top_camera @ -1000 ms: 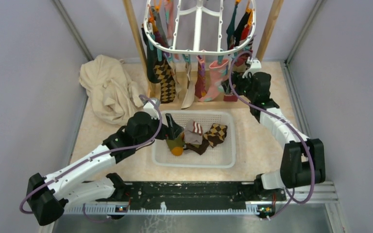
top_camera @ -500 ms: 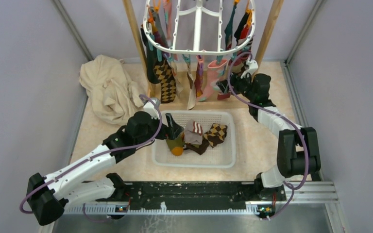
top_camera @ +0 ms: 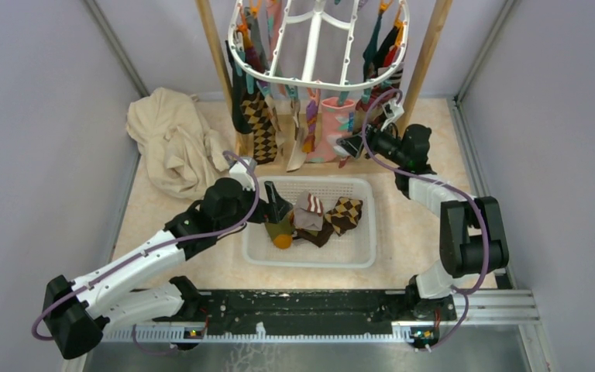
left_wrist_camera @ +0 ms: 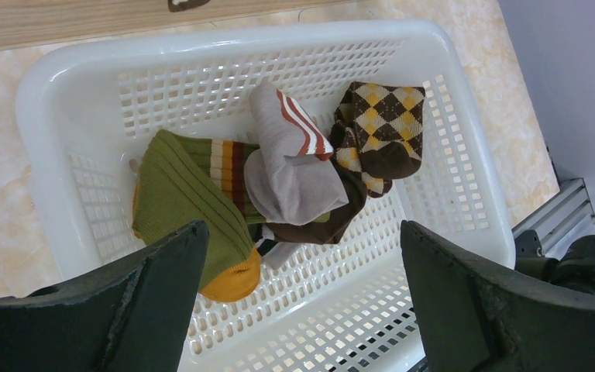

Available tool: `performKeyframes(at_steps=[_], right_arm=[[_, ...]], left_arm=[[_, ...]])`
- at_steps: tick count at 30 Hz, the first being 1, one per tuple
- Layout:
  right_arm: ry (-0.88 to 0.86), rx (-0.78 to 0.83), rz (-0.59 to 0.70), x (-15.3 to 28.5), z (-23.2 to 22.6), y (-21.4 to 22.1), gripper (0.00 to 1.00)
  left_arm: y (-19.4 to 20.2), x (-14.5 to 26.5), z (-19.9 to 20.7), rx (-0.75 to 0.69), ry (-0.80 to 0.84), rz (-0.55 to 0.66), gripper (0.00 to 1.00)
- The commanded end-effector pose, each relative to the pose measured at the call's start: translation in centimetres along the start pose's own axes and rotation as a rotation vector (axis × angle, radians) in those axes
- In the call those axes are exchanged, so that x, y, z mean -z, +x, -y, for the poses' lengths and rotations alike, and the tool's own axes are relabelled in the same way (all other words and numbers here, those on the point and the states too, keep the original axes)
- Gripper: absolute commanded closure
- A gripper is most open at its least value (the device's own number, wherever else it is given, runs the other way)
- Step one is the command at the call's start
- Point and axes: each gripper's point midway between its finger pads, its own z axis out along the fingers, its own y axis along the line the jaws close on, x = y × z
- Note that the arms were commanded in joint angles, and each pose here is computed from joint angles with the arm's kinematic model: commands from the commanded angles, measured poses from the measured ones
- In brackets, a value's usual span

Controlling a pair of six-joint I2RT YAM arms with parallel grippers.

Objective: Remove the socks clipped to the hanger
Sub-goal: Adjust the sock on the hanger, then remove the sock from the hanger.

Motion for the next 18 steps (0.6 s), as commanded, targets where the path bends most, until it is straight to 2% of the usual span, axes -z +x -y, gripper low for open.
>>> performKeyframes(at_steps=[1,5,11,18], right_arm=[[-0.109,0.041,0.035,0.2,-2.1,-1.4,0.35],[-0.103,0.025,0.038,1.0,-2.7,-1.1,0.36],[0.004,0.031,0.091,3.3,-3.4,-2.1,0.31],[-0.019,0.037,0.121,5.0,-6.3,-3.7,0.30]], left_arm=[[-1.4,0.2,0.8,-0.006,0.017,0.027,0.01],[-1.4,0.1,0.9,-0.006,0.019,0.027,0.01],[-1.2,0.1,0.9,-0.005,0.025,0.024,0.01],[-1.1,0.0,1.3,0.009,0.048,0.022,0.01]])
